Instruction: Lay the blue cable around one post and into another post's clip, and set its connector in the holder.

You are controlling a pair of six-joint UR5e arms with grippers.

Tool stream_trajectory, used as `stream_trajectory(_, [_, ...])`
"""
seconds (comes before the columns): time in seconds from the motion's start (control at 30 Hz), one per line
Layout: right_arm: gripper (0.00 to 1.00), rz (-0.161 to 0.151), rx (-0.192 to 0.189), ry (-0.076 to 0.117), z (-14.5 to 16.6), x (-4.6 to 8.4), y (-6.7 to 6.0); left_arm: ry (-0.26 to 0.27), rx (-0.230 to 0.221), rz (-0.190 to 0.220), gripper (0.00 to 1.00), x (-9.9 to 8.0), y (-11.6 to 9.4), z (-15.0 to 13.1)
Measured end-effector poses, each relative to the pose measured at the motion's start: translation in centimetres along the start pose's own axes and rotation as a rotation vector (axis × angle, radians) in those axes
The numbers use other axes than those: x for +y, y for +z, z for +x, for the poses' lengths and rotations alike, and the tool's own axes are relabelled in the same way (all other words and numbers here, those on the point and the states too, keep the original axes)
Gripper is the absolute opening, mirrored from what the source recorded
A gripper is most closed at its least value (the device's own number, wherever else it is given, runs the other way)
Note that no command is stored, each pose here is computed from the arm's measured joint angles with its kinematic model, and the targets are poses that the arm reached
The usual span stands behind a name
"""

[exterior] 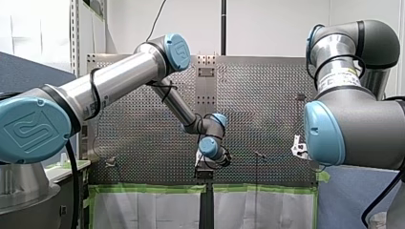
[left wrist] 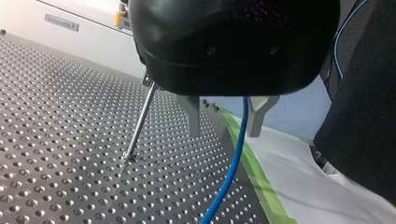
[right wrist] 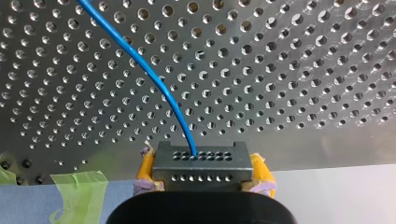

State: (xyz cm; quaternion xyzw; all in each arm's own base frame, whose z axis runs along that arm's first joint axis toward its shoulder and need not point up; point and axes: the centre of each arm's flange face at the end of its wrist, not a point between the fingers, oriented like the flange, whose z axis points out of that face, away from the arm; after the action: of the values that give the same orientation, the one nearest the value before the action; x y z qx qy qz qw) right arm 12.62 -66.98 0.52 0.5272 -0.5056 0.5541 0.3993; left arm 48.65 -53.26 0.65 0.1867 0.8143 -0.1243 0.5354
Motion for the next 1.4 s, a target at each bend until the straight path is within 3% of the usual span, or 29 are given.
stream_trajectory(0.07, [0.0,0.0,0.0,0.0,0.0,-0.01,0.0,0.005,-0.004,-0.001,0.34,0.0,0.03,-0.05])
stream_trajectory(0.27, [0.0,0.0,-0.002,-0.001,-0.03,0.0,-0.02,0.008,-0.01,0.005,0.18,-0.19,0.04,-0.1])
stream_trajectory(0.83, [0.0,0.0,-0.004,-0.002,-0.03,-0.01,-0.04,0.016,-0.012,0.013,0.08,-0.39,0.01,-0.08])
stream_trajectory(0.93, [0.0,0.0,-0.003,-0.002,-0.02,-0.01,-0.04,0.019,-0.016,0.015,0.0,-0.54,0.0,-0.09])
stream_trajectory(1.4, [0.0,-0.004,0.001,0.003,0.04,0.26,0.01,0.021,-0.035,0.024,0.0,-0.81,0.13,-0.27])
